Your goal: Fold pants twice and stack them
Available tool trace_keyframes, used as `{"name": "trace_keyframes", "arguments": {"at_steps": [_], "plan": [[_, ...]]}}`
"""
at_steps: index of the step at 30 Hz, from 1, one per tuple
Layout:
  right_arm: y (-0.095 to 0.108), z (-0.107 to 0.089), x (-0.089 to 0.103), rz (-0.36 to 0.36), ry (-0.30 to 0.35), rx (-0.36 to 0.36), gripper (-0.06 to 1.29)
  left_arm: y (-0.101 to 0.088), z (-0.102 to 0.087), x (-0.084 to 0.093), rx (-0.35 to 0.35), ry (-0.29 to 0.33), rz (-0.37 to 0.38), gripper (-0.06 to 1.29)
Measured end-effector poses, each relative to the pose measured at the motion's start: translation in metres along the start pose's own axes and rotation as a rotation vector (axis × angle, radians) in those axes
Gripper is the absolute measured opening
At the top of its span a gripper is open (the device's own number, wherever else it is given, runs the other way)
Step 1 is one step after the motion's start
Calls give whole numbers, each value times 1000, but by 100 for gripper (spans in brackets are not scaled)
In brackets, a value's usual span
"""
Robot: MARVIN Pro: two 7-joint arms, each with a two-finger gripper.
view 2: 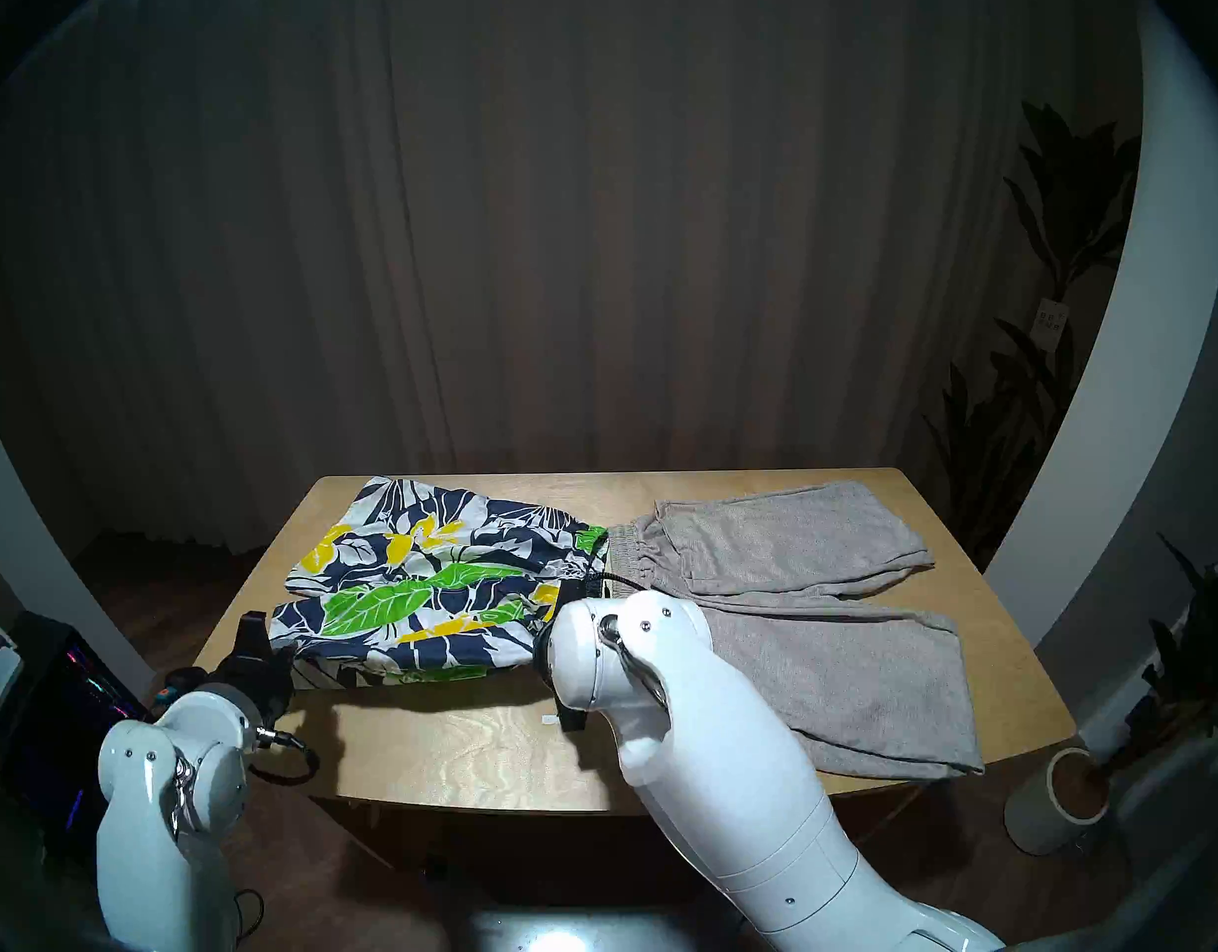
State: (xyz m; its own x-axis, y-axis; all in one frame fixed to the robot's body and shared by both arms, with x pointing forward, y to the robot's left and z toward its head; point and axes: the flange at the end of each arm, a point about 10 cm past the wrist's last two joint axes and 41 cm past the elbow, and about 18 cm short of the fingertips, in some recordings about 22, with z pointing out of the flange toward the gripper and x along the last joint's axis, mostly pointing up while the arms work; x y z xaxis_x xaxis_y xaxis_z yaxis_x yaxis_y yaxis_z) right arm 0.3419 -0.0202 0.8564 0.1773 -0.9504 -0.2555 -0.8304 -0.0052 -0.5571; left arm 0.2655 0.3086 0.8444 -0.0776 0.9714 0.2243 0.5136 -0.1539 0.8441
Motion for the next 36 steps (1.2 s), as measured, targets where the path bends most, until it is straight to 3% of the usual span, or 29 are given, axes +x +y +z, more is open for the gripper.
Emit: {"name": "trace_keyframes", "arguments": {"at_steps": [4, 14, 36], "plan": [[-11, 0, -4, 1, 12, -15, -3, 8, 9, 6, 11, -2, 29, -3], [-23, 21, -12, -34, 73, -52, -3, 26, 27, 17, 15, -22, 57, -3], [-93, 33, -18, -29, 146, 22, -3, 84, 67, 27, -32, -67, 184, -3]]}}
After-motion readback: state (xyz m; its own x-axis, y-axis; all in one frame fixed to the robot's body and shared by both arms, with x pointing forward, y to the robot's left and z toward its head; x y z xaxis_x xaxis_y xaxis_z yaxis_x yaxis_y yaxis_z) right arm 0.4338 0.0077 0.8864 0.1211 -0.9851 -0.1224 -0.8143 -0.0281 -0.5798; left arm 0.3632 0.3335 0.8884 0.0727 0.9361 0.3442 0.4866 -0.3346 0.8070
